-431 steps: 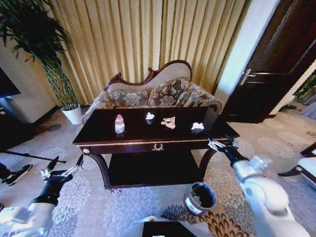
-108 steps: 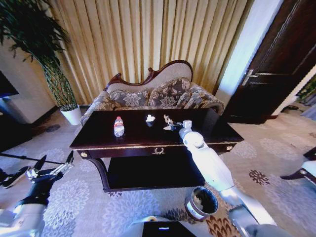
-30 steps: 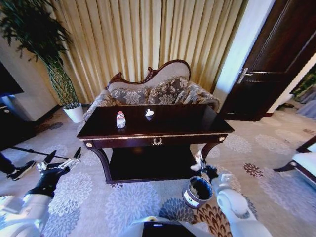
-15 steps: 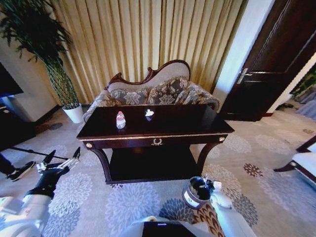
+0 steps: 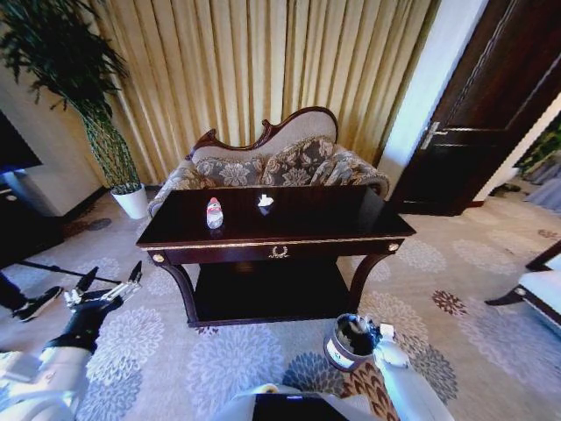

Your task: Move to the front of the table and place the trash on the table into the trash bin.

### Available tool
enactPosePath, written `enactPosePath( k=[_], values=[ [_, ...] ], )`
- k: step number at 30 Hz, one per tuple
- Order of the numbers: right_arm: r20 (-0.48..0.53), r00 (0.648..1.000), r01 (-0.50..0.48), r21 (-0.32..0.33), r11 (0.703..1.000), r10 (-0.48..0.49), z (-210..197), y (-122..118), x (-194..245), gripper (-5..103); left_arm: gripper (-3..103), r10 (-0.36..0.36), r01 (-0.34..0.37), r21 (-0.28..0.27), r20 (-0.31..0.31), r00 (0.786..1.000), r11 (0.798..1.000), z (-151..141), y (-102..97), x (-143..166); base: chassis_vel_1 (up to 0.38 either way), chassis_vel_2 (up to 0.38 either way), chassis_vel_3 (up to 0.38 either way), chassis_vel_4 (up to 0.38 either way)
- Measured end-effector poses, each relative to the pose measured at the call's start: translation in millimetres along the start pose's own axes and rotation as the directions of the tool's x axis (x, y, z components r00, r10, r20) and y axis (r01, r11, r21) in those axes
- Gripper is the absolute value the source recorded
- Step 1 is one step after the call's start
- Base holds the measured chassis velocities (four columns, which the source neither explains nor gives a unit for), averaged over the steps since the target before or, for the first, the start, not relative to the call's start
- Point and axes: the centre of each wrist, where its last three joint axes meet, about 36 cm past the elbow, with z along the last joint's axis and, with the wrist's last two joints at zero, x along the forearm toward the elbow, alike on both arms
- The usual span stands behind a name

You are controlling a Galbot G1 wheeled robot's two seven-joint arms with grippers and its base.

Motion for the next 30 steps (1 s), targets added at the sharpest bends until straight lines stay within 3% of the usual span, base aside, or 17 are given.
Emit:
enactPosePath(
  k=[5, 17, 19, 20, 22, 23, 24, 25, 28, 29, 30],
  values=[
    [0.012, 1.000, 0.001, -0.006, 1.000, -0.001, -3.1, -2.3, 2.5, 95, 100, 0.004, -0.004, 0.000, 0.000, 1.000, 1.000, 0.0, 0.0, 0.0, 0.000, 0.000, 0.000, 0.000],
    [0.027, 1.000, 0.016, -0.018, 1.000, -0.015, -3.7, -4.0, 9.9, 100, 100, 0.004, -0.004, 0.001, 0.000, 1.000, 1.000, 0.1, 0.2, 0.4, 0.000, 0.000, 0.000, 0.000],
    [0.088, 0.994, 0.071, -0.065, 0.995, -0.065, -17.7, -6.1, 20.4, 100, 100, 0.004, -0.004, 0.002, 0.002, 1.000, 1.000, 0.1, 0.0, 0.2, 0.000, 0.000, 0.000, 0.000],
    [0.157, 0.979, 0.147, -0.117, 0.982, -0.128, -36.9, -7.3, 35.3, 100, 100, 0.004, -0.004, 0.004, 0.003, 1.000, 1.000, 0.2, -0.2, 0.0, 0.000, 0.000, 0.000, 0.000],
    [0.211, 0.963, 0.198, -0.140, 0.970, -0.166, -52.2, -7.1, 47.5, 100, 100, 0.004, -0.004, 0.007, 0.004, 1.000, 1.000, 0.5, -0.5, 0.0, 0.000, 0.000, 0.000, 0.000],
    [0.302, 0.928, 0.272, -0.157, 0.949, -0.216, -77.6, -7.4, 70.1, 100, 100, 0.003, -0.003, 0.010, 0.004, 1.000, 1.000, 1.0, -0.9, 0.2, 0.000, 0.000, 0.000, 0.000],
    [0.361, 0.900, 0.315, -0.157, 0.936, -0.243, -93.6, -7.7, 87.4, 100, 100, 0.002, -0.002, 0.012, 0.004, 1.000, 1.000, 1.2, -1.0, 0.4, 0.000, 0.000, 0.000, 0.000],
    [0.361, 0.900, 0.315, -0.157, 0.936, -0.243, -93.6, -7.7, 87.4, 100, 100, 0.002, -0.002, 0.012, 0.004, 1.000, 1.000, 1.2, -1.0, 0.4, 0.000, 0.000, 0.000, 0.000],
    [0.501, 0.813, 0.400, -0.110, 0.910, -0.297, -138.1, -6.6, 147.5, 100, 100, 0.000, 0.000, 0.012, 0.006, 1.000, 1.000, 0.9, -0.4, 0.7, 0.000, 0.000, 0.000, 0.000],
    [0.501, 0.813, 0.400, -0.110, 0.910, -0.297, -138.1, -6.6, 147.5, 100, 100, 0.000, 0.000, 0.012, 0.006, 1.000, 1.000, 0.9, -0.4, 0.7, 0.000, 0.000, 0.000, 0.000],
    [0.533, 0.785, 0.425, -0.092, 0.900, -0.317, -153.3, -6.1, 171.2, 100, 100, -0.001, 0.001, 0.012, 0.008, 1.000, 1.000, 0.5, -0.1, 0.6, 0.000, 0.000, 0.000, 0.000]
  ],
)
